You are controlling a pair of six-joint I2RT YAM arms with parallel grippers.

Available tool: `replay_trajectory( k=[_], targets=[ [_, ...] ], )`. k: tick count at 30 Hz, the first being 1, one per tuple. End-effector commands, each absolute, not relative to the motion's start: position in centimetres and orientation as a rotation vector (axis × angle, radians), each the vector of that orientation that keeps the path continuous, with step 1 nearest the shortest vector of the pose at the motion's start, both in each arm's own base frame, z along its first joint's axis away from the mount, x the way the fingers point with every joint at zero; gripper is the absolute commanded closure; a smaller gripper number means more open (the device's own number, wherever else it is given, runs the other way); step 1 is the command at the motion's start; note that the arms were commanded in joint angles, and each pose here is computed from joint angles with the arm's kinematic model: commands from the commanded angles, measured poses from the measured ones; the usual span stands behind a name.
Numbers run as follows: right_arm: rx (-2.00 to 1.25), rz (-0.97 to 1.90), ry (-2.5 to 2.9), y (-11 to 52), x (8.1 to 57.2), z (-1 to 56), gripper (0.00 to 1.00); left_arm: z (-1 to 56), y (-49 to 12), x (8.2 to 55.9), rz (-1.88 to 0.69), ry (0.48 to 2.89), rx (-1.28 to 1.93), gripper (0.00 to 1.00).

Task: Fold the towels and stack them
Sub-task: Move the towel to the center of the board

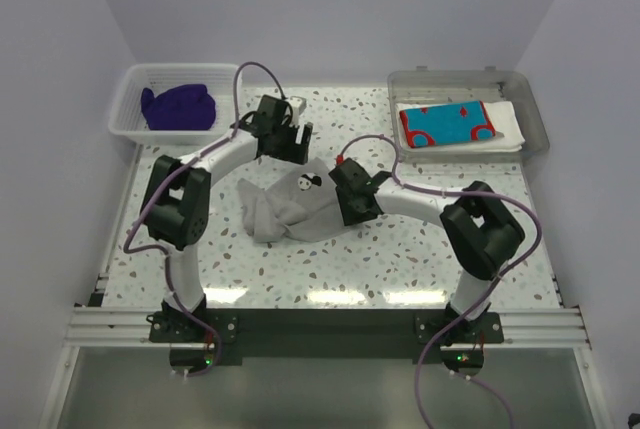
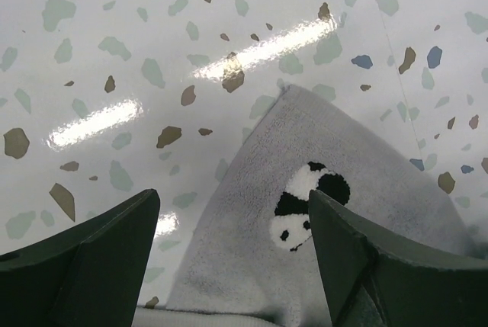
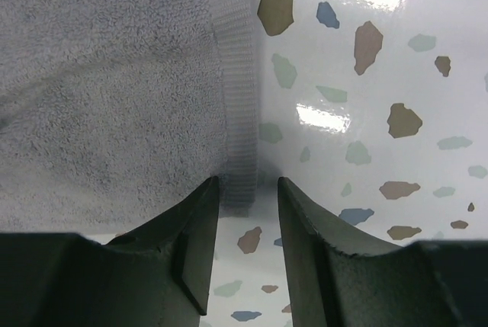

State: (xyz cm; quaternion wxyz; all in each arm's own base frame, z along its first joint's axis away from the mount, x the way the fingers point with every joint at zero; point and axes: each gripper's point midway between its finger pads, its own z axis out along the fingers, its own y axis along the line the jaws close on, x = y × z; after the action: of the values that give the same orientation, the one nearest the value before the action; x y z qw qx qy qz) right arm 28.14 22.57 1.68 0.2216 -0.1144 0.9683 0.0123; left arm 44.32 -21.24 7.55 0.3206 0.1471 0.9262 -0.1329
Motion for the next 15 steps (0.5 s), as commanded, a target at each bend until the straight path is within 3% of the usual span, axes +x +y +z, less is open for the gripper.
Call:
replay_trajectory(
  k=[1, 3, 4, 10, 15],
  targets=[
    [-0.295, 0.063, 2.662, 23.5, 28.8, 1.4, 0.60, 10.0, -22.8, 46.3, -0.339, 2.323, 0.429, 0.16],
    [-0.315, 0.051, 2.686, 23.3, 28.4, 0.9, 0.64, 9.7, -22.9, 46.4, -0.325, 2.322, 0.443, 0.16],
    [-0.329, 0.043, 2.705, 23.1, 28.0, 0.6, 0.72, 9.2, -23.0, 46.4, -0.319, 2.329, 0.452, 0.16],
    [-0.403, -0.020, 2.712, 19.9, 29.0, 0.2, 1.00, 8.5, -22.2, 46.4, -0.250, 2.340, 0.473, 0.17],
    [-0.511, -0.084, 2.684, 16.1, 32.7, 0.9, 1.00, 9.1, -22.8, 47.0, -0.275, 2.322, 0.471, 0.17]
  ],
)
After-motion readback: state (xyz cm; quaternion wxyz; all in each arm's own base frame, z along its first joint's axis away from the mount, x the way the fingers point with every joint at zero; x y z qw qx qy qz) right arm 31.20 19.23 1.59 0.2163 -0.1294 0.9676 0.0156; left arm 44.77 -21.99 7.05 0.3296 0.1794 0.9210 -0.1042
